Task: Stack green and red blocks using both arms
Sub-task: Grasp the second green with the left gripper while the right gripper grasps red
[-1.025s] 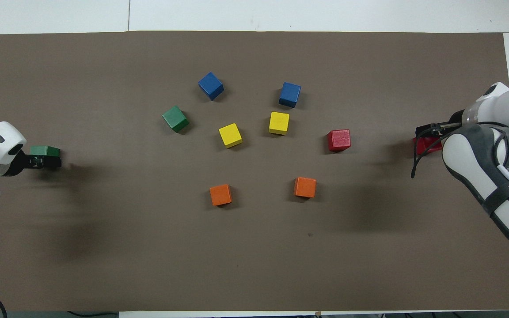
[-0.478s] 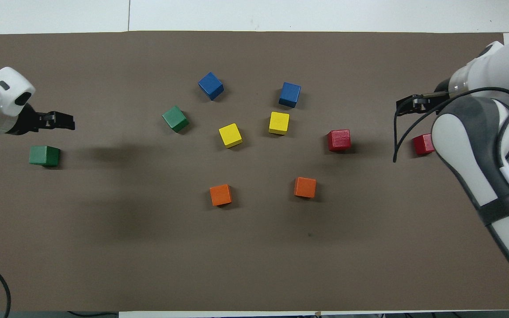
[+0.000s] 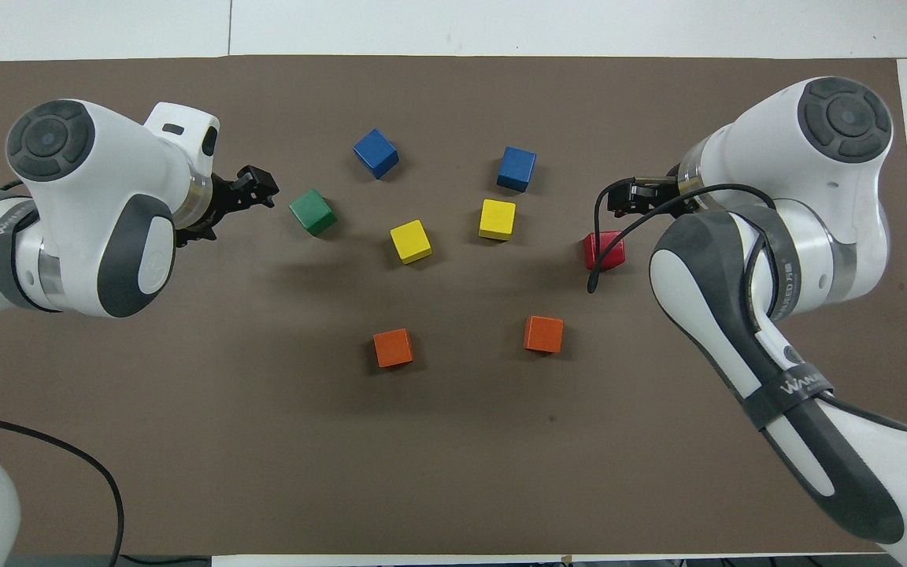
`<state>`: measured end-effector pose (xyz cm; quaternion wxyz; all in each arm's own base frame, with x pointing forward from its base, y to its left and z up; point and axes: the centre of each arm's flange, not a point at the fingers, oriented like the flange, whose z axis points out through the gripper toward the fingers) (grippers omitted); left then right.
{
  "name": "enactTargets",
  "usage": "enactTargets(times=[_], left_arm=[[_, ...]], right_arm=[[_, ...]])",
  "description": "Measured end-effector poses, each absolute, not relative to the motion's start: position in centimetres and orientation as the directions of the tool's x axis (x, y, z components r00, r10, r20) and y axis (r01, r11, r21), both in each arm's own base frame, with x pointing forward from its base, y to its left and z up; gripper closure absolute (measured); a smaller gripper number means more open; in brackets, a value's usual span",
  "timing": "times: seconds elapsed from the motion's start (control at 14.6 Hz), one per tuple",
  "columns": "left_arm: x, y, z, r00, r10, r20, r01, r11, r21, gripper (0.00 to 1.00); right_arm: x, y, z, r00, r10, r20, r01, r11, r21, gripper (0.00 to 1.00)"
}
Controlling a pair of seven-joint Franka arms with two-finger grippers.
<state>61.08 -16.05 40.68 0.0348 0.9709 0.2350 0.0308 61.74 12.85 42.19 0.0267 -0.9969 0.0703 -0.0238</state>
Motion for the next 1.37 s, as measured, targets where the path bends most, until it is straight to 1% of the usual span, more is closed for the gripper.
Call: enactTargets(times=[0.14, 0.34, 0.62, 1.03, 1.37], left_arm=[[61.5, -17.5, 39.7, 0.845, 0.535, 0.028, 0.531, -0.843, 0.080, 0.00], [63.0, -20.3, 37.1, 0.775, 0.632, 0.014, 0.630, -0.773, 0.073, 0.00], [64.4, -20.9, 34.1, 0.698, 0.716, 0.014, 0.712, -0.696, 0.088, 0.00], [65.0, -20.8, 34.0, 0.654, 0.756, 0.028, 0.748, -0.652, 0.125, 0.00], [64.8, -21.3, 32.7, 0.670, 0.741, 0.038, 0.735, -0.670, 0.099, 0.00]], right_arm=[[61.4, 14.0, 40.9, 0.985, -0.166, 0.046, -0.163, -0.985, -0.060, 0.00], [60.7, 14.7, 38.8, 0.984, -0.171, 0.052, -0.168, -0.984, -0.064, 0.00], [60.1, 14.7, 36.8, 0.983, -0.172, 0.059, -0.168, -0.984, -0.066, 0.00], [59.4, 14.5, 34.6, 0.983, -0.173, 0.067, -0.168, -0.983, -0.070, 0.00], [58.8, 14.4, 33.0, 0.982, -0.172, 0.078, -0.166, -0.983, -0.074, 0.00]])
